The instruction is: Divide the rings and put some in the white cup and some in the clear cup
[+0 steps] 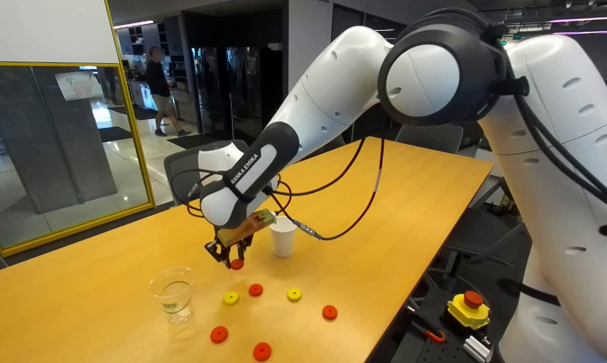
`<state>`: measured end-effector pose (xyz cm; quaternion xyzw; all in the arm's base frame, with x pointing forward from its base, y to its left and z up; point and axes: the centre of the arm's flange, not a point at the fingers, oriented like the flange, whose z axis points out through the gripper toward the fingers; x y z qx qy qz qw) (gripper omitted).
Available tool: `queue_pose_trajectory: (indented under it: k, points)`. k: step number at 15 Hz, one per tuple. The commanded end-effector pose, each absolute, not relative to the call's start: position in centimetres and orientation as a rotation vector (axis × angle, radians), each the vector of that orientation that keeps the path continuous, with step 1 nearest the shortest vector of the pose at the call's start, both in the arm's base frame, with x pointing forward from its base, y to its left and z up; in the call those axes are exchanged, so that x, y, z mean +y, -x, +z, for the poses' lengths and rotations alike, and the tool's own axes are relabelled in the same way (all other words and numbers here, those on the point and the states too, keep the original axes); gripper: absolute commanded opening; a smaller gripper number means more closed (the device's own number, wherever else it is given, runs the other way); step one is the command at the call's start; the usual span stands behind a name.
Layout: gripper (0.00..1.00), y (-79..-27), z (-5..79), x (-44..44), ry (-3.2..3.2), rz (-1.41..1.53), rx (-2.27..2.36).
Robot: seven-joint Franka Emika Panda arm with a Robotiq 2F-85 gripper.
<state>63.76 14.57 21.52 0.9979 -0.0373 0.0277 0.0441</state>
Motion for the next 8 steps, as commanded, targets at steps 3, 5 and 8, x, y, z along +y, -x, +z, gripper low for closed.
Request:
queue_pose_trajectory:
  k: [3, 5, 8]
  points:
    - [0.2, -63.0, 32.0, 18.4, -3.047, 0.272, -0.098]
    - [0.2, -62.0, 34.1, 20.6, -3.08, 0.305, -0.074]
    - [0.2, -60.6, 35.4, 24.4, -3.127, 0.336, -0.014]
